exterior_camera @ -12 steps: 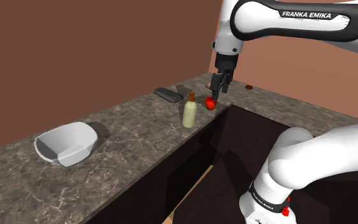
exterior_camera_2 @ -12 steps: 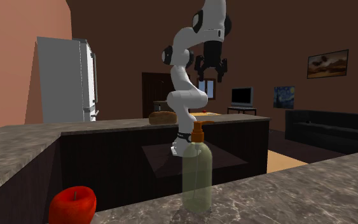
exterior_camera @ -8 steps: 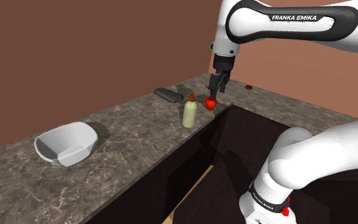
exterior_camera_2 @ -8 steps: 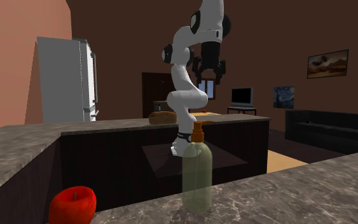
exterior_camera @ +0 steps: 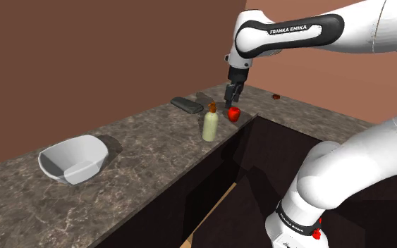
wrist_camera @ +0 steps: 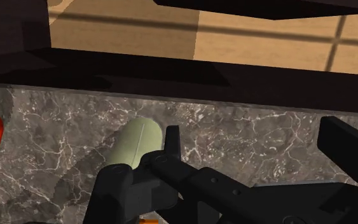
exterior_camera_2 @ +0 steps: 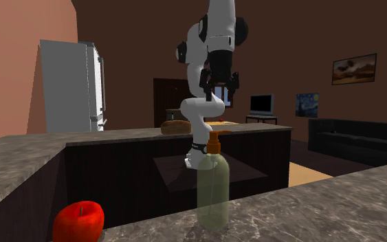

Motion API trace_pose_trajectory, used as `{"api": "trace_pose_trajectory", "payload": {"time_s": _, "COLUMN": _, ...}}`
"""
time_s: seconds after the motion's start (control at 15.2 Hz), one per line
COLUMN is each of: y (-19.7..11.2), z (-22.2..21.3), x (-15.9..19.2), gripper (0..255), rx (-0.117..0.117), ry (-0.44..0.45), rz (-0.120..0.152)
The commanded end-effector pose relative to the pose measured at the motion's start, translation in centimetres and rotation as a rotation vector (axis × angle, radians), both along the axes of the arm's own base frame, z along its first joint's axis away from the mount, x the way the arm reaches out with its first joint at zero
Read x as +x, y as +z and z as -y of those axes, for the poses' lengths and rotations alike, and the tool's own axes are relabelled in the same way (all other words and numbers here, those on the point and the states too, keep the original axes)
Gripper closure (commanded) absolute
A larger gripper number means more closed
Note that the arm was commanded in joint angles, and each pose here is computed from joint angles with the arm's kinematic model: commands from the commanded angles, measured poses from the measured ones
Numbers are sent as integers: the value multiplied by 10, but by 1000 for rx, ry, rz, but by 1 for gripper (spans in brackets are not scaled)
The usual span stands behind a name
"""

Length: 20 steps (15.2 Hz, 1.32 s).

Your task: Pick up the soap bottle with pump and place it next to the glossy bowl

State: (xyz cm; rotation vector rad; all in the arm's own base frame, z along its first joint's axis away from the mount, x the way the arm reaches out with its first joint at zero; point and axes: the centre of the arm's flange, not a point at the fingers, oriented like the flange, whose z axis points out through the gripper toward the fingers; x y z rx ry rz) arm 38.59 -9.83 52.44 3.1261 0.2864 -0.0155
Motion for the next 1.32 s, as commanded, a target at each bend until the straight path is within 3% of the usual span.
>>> {"api": "trace_pose_trajectory", "payload": {"time_s": 0.0, "y": -11, "z": 19, "x": 17, "gripper": 0, "rx": 2, "ry": 23, "rz": 10}}
{"api": "trace_pose_trajectory", "payload": {"time_s": 0.79, "y": -70, "z": 107, "x": 130, "gripper": 0, "rx": 25, "ry": 149, "rz": 63}}
{"api": "trace_pose_trajectory", "payload": {"time_s": 1.25, "y": -103, "z": 109, "x": 135, "gripper": 0, "rx": 26, "ry": 153, "rz": 64}}
